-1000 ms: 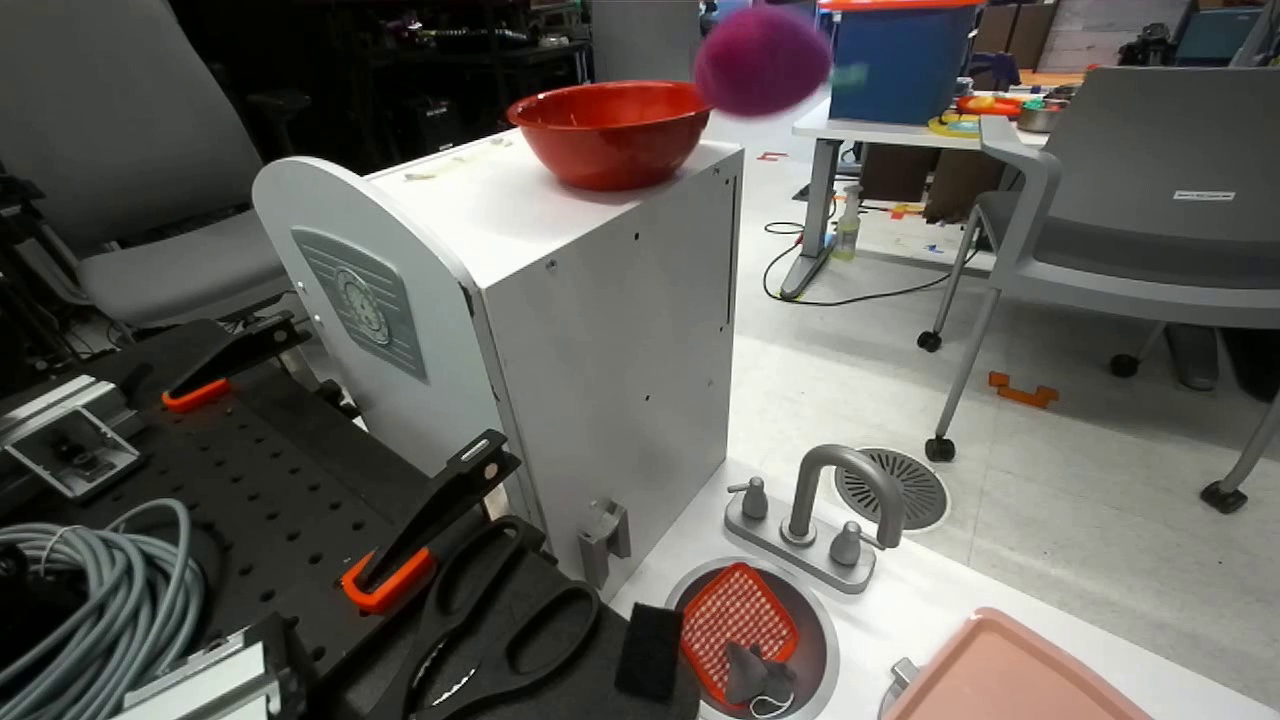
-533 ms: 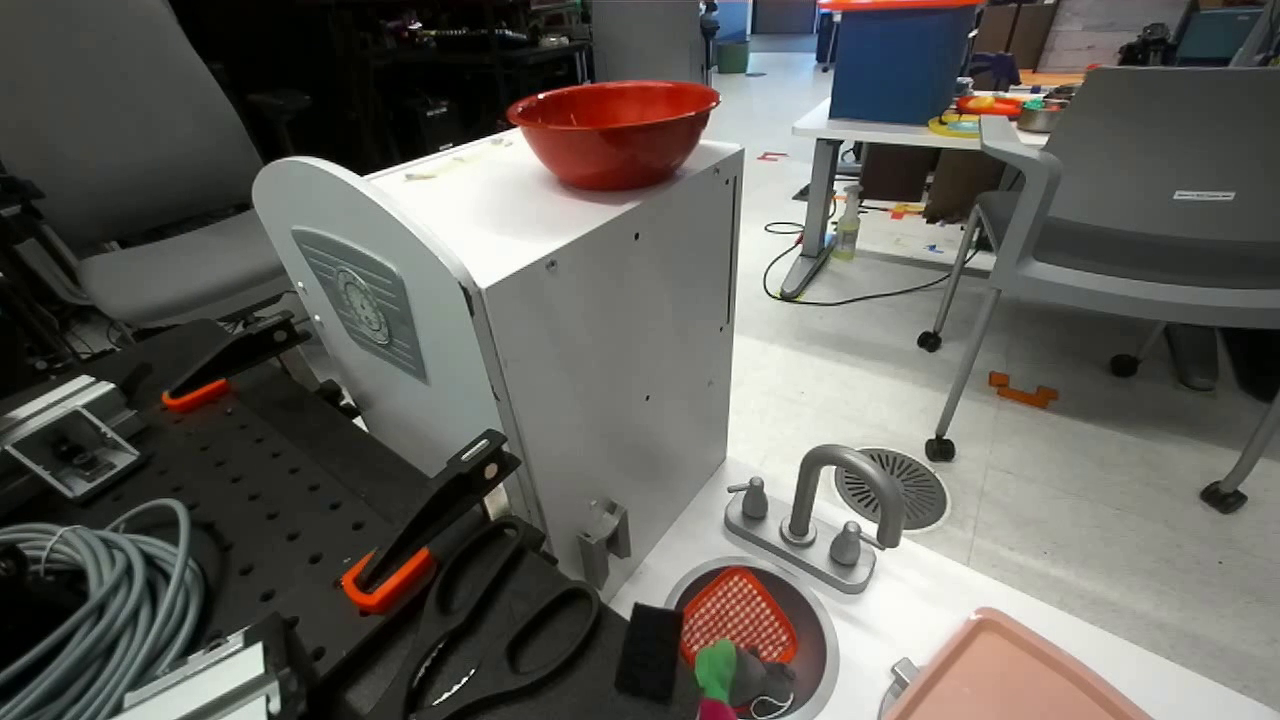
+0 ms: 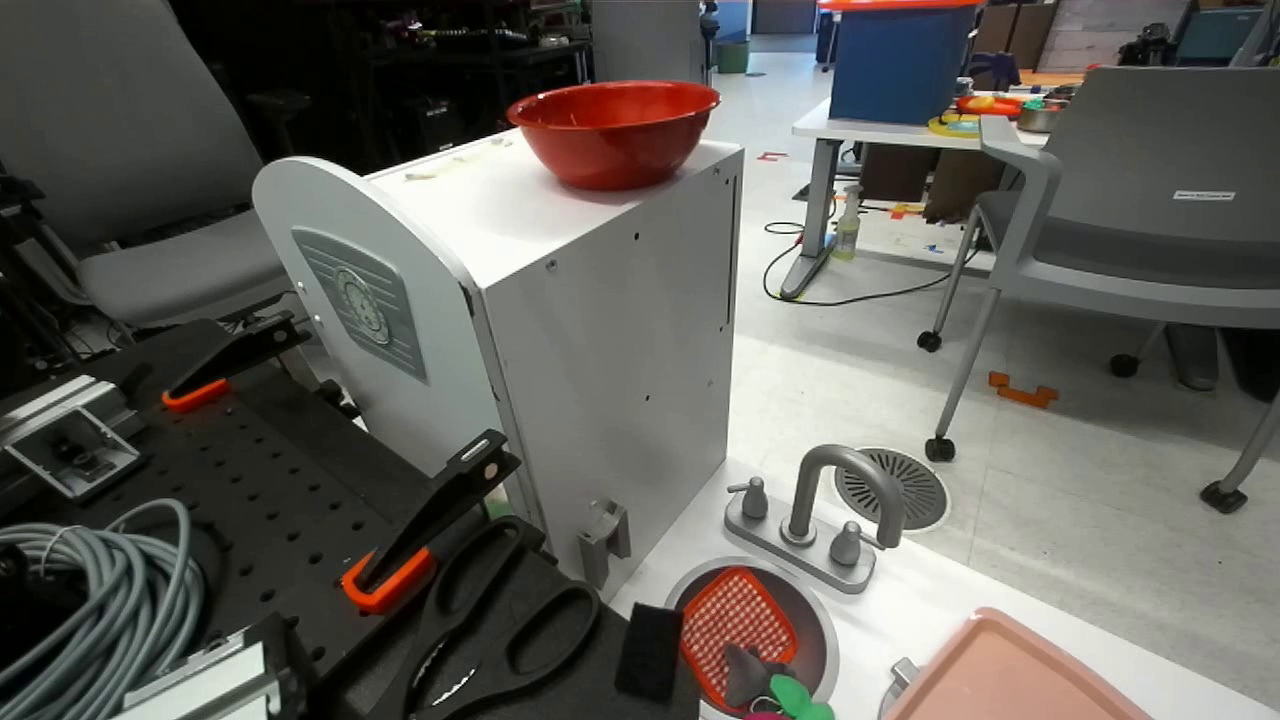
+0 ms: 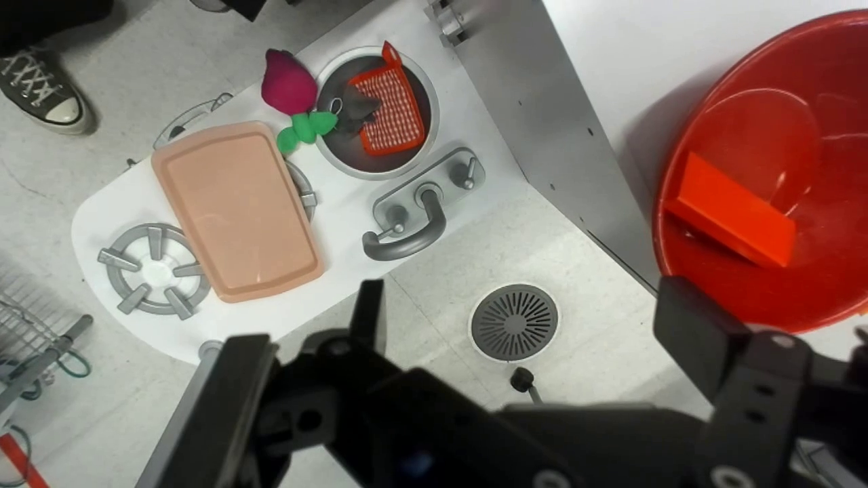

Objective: Pick up the plush toy from the bowl and drop it in the sink

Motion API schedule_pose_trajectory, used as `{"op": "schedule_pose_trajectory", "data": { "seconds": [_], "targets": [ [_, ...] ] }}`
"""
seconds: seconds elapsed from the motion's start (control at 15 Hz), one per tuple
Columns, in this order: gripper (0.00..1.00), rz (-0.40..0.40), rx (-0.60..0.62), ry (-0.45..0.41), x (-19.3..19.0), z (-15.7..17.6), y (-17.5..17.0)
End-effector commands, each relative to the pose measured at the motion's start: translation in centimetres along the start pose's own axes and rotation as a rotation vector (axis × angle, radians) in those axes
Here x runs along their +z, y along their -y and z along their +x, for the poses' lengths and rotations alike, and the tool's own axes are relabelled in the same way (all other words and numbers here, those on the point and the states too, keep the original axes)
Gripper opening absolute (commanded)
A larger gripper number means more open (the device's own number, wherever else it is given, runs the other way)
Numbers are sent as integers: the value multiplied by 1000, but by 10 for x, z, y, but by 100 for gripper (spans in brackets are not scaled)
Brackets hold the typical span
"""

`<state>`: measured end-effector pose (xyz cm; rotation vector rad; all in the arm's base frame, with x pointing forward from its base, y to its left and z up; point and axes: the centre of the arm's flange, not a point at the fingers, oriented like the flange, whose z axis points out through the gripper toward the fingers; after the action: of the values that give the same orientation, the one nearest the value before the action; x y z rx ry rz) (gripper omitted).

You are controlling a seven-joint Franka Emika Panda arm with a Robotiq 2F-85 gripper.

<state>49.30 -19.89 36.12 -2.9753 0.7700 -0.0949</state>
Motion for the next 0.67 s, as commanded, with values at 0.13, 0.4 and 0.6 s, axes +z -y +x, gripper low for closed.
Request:
{"op": "schedule_pose_trajectory", "data": {
  "seconds": [0.13, 0.4, 0.6],
  "targets": [
    [100, 25, -11, -10, -1, -6, -1],
    [100, 26, -11, -6, 1, -7, -3],
    [100, 23, -16, -9, 0, -8, -2]
  ]
}}
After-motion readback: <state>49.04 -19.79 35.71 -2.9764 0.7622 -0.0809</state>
